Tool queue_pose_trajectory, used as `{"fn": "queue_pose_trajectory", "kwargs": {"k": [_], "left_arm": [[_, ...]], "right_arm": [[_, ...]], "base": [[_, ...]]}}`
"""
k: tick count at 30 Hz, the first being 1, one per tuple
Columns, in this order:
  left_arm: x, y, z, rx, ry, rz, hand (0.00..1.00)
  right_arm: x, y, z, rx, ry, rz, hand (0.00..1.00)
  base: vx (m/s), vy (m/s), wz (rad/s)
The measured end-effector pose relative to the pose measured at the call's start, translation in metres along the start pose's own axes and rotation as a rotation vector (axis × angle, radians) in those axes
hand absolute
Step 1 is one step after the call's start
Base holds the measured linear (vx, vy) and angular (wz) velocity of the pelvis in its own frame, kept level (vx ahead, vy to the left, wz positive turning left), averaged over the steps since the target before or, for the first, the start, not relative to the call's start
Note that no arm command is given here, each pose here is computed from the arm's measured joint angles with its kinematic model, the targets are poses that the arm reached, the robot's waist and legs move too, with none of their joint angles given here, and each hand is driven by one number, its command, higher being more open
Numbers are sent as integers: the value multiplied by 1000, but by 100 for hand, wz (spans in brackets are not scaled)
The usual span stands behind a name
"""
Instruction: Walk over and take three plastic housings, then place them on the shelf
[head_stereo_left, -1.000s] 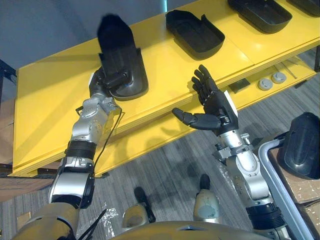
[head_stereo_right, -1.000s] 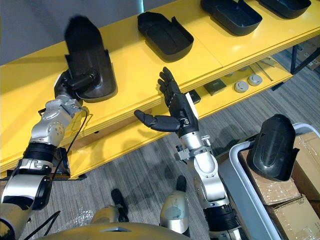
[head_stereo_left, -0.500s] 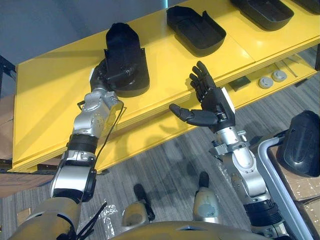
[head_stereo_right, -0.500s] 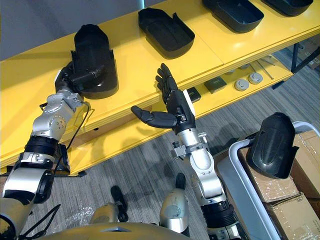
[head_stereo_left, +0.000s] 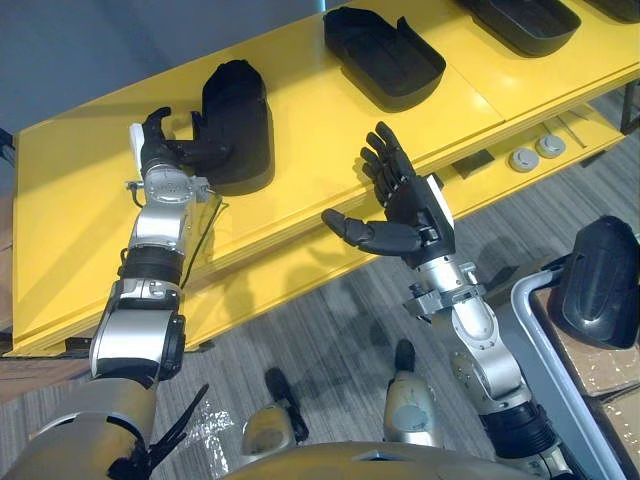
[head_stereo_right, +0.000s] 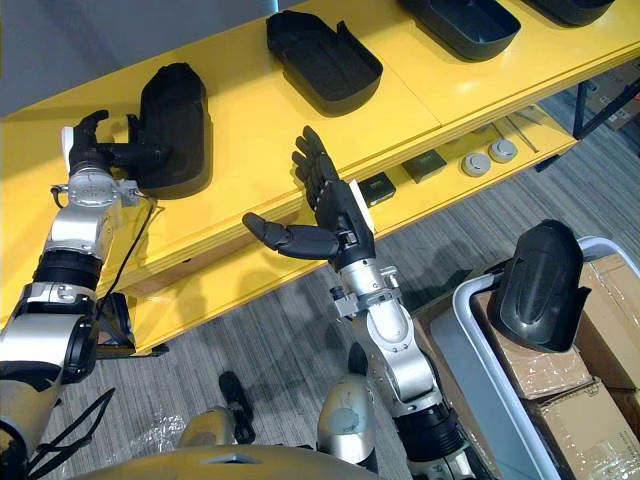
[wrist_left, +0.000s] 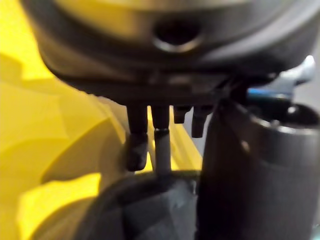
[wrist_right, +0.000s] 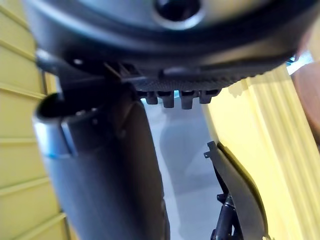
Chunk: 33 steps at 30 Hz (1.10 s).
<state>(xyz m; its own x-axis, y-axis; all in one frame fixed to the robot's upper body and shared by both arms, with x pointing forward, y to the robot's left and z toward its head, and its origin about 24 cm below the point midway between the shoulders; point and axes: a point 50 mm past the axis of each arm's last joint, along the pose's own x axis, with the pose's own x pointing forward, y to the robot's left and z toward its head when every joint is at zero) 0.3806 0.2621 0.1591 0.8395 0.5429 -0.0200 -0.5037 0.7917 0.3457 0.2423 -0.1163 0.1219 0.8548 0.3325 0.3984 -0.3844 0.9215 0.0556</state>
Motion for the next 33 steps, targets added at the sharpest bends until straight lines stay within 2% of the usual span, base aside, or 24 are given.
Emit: {"fn": "queue_pose_trajectory", "kwargs": {"k": [7,11,13,16,18,20,24,26,29,33], "left_arm": [[6,9,-4,9,35,20,100],[4,13,-8,-279,35,-84,100],[-6,10,-11,-401,-16,-143,100],[-13,11,-14,-475,-60,-163,100],[-20,9,-8,-544,-97,-225,100],[-33,6,8,-629,-177,-354,100],[-57,1,32,-685,-325,-481,100],[-61,3,32,-677,-346,-486,100],[-61,13,18,-686,-325,-448,100],[-69,27,-27,-692,-255,-373,100]], "right_arm": [[-2,5,-3,24,11,5,100],[-11,7,-10,33,42,15,100],[-13,7,-11,20,44,18,100],[-10,8,-4,-26,-10,39,100],[-7,6,0,-35,-43,38,100],[-5,2,5,-48,-75,28,100],[1,-3,0,-68,-68,29,100],[1,-4,-2,-68,-60,35,100],[4,3,-1,-67,-67,87,100],[4,13,-4,-65,-48,184,100]], "base": [[-1,-1,-5],[0,0,0],[24,1,4],[13,-5,8],[7,-7,14],[3,-4,12],[17,-4,15],[34,1,13],[-4,-2,3],[-7,-8,24]]}}
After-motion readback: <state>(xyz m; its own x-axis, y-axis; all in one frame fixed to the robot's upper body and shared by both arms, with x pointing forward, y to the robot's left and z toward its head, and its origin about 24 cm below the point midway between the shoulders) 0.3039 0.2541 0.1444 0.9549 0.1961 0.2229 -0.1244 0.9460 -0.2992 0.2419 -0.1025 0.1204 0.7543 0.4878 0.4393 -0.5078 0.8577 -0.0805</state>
